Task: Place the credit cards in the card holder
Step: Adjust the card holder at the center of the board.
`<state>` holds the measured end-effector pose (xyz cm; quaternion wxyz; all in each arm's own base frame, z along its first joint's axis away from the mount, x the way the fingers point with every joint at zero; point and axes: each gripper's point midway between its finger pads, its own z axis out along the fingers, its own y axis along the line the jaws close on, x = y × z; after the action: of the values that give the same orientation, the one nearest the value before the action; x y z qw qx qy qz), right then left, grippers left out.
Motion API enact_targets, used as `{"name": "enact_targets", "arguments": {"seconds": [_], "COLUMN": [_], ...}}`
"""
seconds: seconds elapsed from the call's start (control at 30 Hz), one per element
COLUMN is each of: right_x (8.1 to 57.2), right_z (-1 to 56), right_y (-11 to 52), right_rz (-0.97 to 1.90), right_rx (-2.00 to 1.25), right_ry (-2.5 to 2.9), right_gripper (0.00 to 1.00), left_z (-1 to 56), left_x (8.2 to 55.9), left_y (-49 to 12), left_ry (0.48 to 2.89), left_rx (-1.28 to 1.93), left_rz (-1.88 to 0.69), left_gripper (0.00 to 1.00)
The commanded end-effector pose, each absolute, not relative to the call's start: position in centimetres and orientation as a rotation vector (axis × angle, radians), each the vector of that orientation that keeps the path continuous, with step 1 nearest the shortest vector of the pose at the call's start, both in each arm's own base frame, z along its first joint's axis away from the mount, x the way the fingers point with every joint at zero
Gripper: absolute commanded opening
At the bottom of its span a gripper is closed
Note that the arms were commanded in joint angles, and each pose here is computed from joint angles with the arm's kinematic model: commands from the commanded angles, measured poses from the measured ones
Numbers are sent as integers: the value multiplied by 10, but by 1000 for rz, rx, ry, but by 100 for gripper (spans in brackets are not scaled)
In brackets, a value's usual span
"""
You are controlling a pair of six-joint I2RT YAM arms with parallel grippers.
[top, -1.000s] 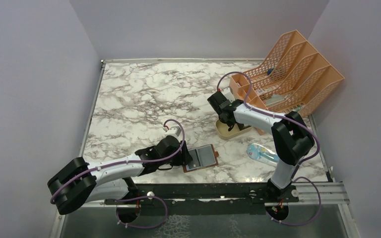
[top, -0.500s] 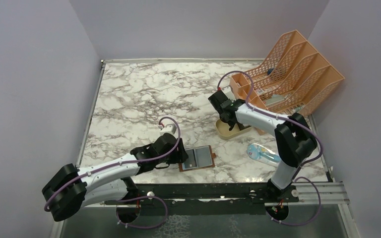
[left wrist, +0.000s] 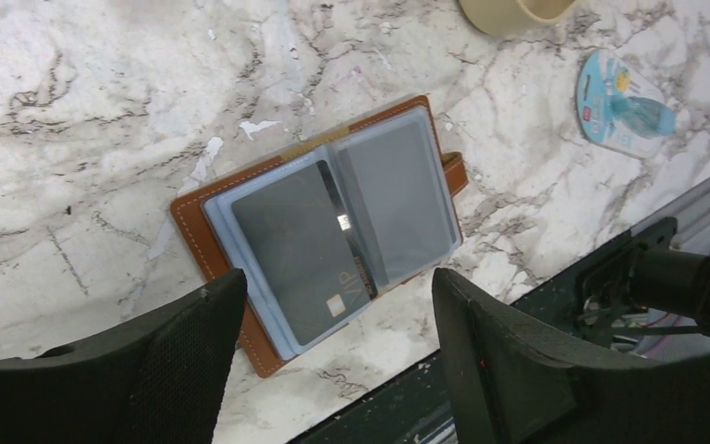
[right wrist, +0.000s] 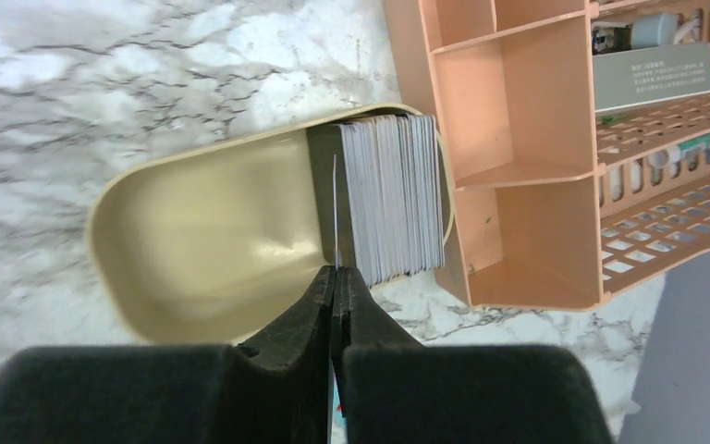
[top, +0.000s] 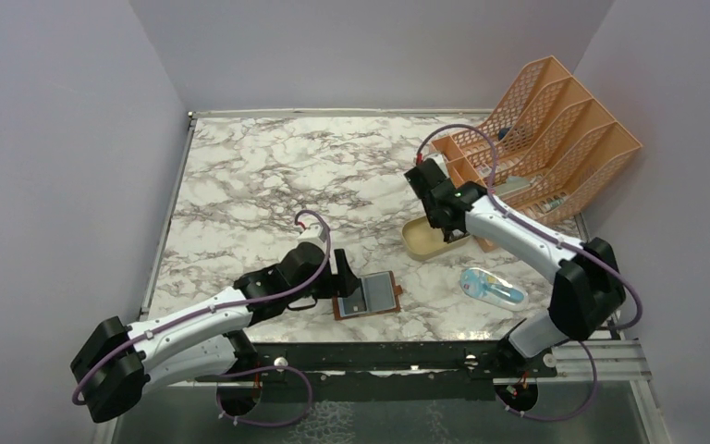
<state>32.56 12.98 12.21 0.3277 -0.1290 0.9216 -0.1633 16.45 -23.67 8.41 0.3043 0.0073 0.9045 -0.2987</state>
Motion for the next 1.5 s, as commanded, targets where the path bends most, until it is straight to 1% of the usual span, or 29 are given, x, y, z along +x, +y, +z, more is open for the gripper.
{"name": "enact_targets", "arguments": {"seconds": [0.0,0.2,0.3,0.43,0.63,0.77,0.9,1.07,1.2,1.23,1.33,1.47], "right_x": [306,278,263,245,209,187,174,169,165,164,163,164], "right_z": [151,185,201,219,243,240,230,224,217,216,212,205], "right_y": [151,190,209,226,254,267,273,276,277,277,277,276], "right_rz": [-145,310,525,741,1160,1406,1549,1628,1671,1681,1680,1663], "right_rx": [-326,-331,-325,-299,-224,-177,-142,-108,-93,-91,-80,-68], "right_ry": [2408,2290,2213,2126,1987,1957,1954,1946,1962,1960,1971,1997], "right_gripper": [1,1,1,1,1,1,1,1,1,1,1,1], "left_z": [119,154,167,178,189,200,205,204,203,204,205,207], "left_x": [164,160,160,161,162,164,164,164,164,163,163,162], "left_y": [-255,-274,-280,-284,-288,-290,-293,-294,-295,-295,-295,-295], "left_ry": [2313,2219,2184,2134,2060,2008,1990,1995,1994,1991,1984,1976], "left_rx": [40,20,1,-22,-62,-81,-74,-75,-79,-78,-78,-79], "left_rz": [-957,-1157,-1223,-1285,-1376,-1422,-1445,-1447,-1454,-1459,-1470,-1478], "left_gripper": [74,66,64,64,63,63,60,53,50,48,36,11]}}
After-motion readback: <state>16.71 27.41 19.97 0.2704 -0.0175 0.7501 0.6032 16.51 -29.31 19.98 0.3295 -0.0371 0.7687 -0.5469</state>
